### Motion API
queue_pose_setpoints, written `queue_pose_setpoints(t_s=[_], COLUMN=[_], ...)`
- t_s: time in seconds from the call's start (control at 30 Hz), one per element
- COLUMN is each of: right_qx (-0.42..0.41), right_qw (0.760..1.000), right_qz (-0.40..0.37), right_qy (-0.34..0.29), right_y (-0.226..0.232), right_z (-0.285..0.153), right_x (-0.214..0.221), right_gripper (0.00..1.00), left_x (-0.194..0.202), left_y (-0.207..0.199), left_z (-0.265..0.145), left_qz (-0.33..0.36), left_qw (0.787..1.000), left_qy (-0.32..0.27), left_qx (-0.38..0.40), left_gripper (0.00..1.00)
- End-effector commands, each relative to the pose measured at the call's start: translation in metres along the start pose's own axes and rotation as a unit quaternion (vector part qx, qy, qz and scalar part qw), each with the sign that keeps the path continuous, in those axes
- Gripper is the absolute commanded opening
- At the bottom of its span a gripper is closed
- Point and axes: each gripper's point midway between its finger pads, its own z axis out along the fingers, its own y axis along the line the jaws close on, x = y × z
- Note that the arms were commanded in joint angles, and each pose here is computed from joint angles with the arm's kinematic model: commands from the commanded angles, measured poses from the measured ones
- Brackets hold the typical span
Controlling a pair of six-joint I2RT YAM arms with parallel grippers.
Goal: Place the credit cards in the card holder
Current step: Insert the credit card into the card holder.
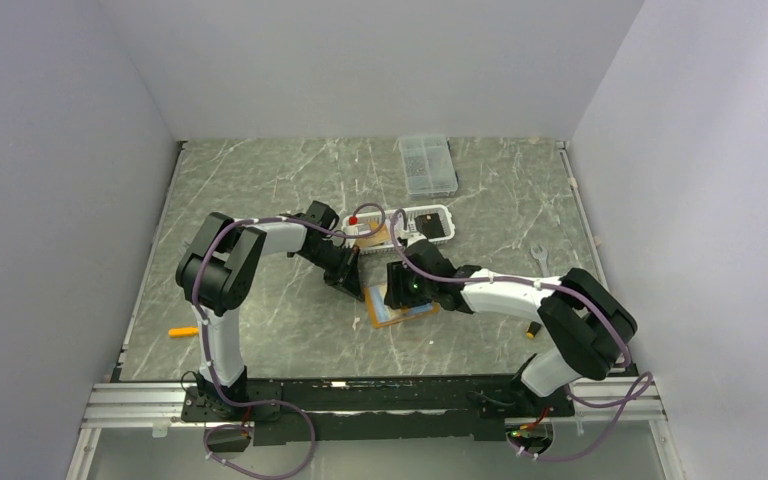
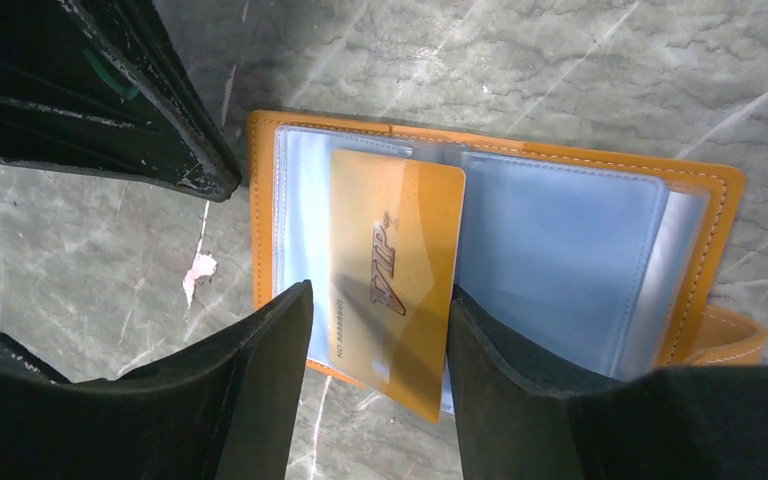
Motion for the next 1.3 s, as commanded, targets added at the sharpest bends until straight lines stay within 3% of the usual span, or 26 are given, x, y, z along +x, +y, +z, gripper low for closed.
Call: queue_pose_setpoints(t_s=[0.0, 0.27, 0.57, 0.87, 1.27], right_qx=[0.008, 0.032, 0.092, 0.036, -0.048], right_qw=[1.0, 0.997, 0.989, 0.99, 0.988], right_qz=[-0.027, -0.065, -0.117, -0.14, -0.145], right_qy=[0.009, 0.024, -0.001, -0.005, -0.032], right_y=[0.006, 0.02, 0.011, 0.049, 0.086], right_z=[0.006, 0.011, -0.004, 0.01, -0.003], right_x=[0.008, 0.02, 0.008, 0.017, 0.003], right_gripper=[0.54, 0.63, 0.65, 0.62, 0.56], left_x=[-0.008, -0.009, -0.006, -0.005, -0.012], left_y=[-0.009, -0.004, -0.002, 0.0, -0.008], left_z=[-0.006, -0.004, -0.004, -0.003, -0.008], left_qz=[0.034, 0.039, 0.037, 0.038, 0.064], left_qw=[0.999, 0.999, 0.999, 0.999, 0.998], left_qy=[-0.015, -0.012, -0.008, -0.006, -0.006], left_qx=[0.001, -0.01, -0.014, -0.016, -0.004], left_gripper=[0.0, 0.0, 0.0, 0.0, 0.0])
